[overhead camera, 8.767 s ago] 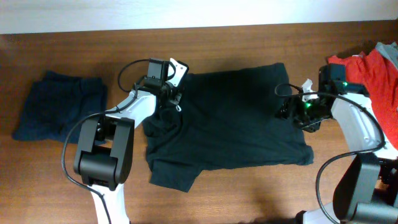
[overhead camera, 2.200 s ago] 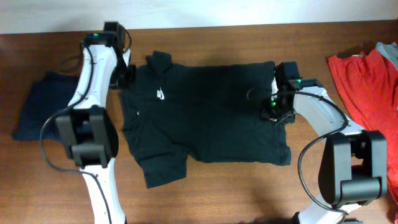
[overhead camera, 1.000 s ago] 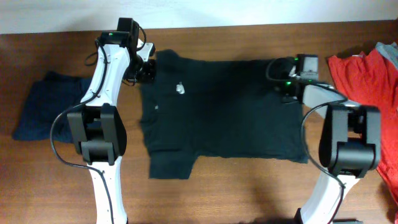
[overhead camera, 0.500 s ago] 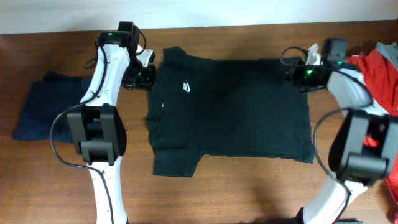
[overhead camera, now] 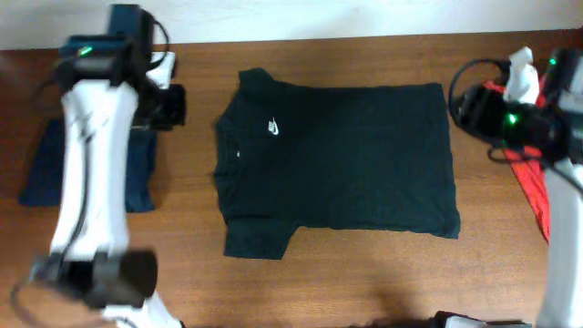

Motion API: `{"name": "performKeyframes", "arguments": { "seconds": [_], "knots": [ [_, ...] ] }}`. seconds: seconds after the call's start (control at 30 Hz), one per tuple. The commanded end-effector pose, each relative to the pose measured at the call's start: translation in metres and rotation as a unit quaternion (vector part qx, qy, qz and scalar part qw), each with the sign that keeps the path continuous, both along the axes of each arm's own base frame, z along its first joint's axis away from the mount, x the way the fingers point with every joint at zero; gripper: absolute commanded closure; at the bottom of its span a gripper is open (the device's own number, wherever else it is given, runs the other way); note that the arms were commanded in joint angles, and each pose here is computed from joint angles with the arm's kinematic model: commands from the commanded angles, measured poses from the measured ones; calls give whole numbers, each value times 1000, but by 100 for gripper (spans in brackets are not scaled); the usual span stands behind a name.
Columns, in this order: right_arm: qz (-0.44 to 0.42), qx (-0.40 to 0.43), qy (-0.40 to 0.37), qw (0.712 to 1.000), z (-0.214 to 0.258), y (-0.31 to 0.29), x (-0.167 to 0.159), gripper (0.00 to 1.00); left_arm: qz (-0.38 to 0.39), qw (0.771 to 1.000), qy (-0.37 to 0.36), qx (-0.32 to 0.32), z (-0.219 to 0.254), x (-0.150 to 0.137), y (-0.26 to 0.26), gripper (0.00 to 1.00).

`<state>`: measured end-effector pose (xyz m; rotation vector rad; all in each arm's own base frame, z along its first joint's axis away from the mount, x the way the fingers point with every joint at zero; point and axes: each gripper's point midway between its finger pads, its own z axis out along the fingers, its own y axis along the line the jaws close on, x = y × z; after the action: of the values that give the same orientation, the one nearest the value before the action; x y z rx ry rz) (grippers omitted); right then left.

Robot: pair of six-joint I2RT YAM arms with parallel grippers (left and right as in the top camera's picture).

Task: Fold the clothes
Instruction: 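Move both grippers to the shirt's bottom corners and grasp them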

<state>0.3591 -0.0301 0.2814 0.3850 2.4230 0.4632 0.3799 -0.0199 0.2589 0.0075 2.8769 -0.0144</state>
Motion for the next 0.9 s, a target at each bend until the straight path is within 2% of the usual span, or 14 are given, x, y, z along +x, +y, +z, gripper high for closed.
{"name": "performKeyframes", "arguments": {
  "seconds": [0.0,0.17,0.33,0.37,0.4,0.5,0.6,0.7,0.77,0.87],
  "knots": [
    [-17,-24,20,999,6,-4,-27,27,39,999,-27,19,27,-22,11,93],
    [-40,-10,125,991,-28,-3,-60,21,36,999,7,10,3,-43,7,88],
    [-56,16,219,974,-84,-1,-77,16,26,994,94,-42,-82,-67,-12,87],
    [-56,19,233,971,-94,0,-79,16,24,992,110,-55,-99,-72,-17,84],
    [-54,27,267,962,-120,2,-87,16,20,986,137,-96,-136,-83,-31,82],
    [-53,36,306,950,-153,6,-99,16,13,974,159,-159,-174,-99,-52,78],
    [-56,42,330,942,-175,9,-109,16,2,969,176,-174,-198,-115,-60,73],
    [-60,44,336,939,-188,9,-114,15,-28,967,187,-168,-217,-131,-64,50],
    [-60,44,337,939,-193,10,-115,15,-34,967,190,-164,-229,-138,-65,38],
    [-60,44,339,938,-198,10,-117,15,-41,969,183,-164,-243,-143,-68,31]
  ]
}}
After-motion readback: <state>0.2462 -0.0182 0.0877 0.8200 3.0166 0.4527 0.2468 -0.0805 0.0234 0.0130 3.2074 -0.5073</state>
